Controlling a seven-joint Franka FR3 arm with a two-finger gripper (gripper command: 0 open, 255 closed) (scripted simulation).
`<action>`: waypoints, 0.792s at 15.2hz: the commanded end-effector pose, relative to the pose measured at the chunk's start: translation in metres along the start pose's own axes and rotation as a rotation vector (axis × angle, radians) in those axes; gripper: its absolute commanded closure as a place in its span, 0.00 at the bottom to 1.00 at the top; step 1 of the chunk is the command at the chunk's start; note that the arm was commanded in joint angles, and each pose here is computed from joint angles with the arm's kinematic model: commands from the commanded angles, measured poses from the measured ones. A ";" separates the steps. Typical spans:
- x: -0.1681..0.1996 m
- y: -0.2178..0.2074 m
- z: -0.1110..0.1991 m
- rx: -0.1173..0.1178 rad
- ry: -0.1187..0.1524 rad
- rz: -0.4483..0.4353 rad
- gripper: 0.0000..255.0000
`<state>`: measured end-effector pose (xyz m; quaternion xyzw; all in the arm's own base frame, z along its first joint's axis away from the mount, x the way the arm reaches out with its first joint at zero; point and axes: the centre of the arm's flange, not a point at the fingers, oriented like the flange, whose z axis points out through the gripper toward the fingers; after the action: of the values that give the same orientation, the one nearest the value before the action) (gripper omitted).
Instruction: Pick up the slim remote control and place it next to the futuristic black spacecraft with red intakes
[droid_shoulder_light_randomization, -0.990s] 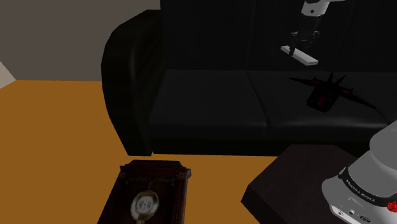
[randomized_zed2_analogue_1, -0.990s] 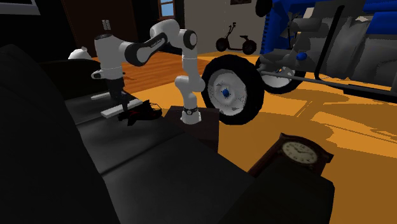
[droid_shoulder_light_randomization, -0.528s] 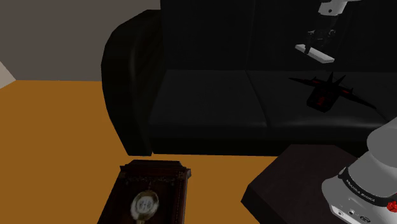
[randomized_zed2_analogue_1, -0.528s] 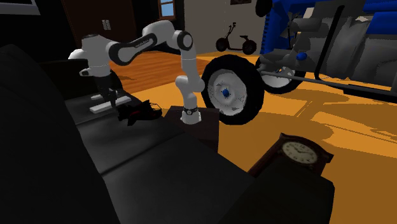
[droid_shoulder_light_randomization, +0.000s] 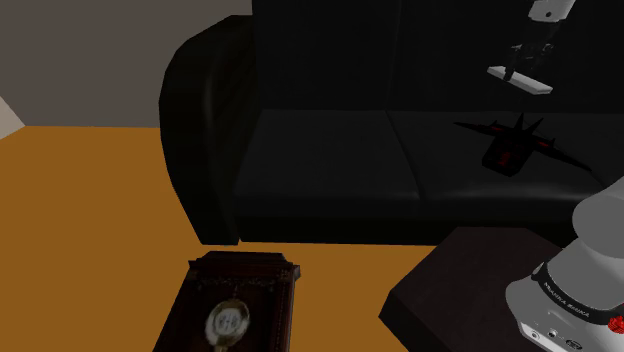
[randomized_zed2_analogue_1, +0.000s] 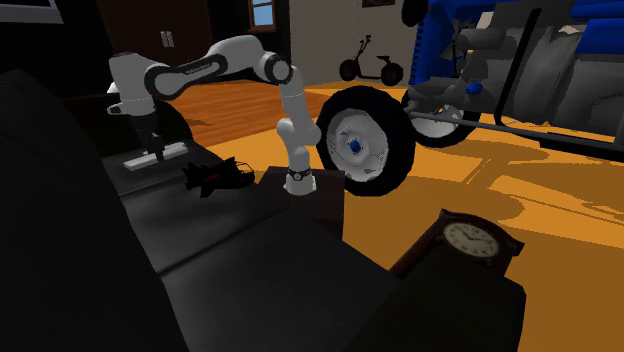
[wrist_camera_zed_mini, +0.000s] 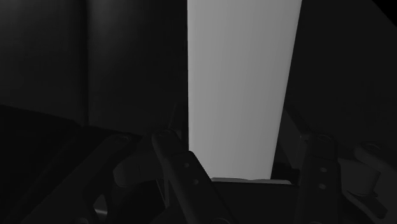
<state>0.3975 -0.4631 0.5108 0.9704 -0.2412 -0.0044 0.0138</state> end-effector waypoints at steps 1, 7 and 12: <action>0.001 0.027 0.003 0.000 0.000 -0.002 1.00; 0.010 0.106 0.005 0.000 0.000 -0.002 1.00; 0.015 0.147 0.017 0.000 0.000 -0.002 1.00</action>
<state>0.3430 -0.5977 0.5014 0.9704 -0.2411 -0.0046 0.0139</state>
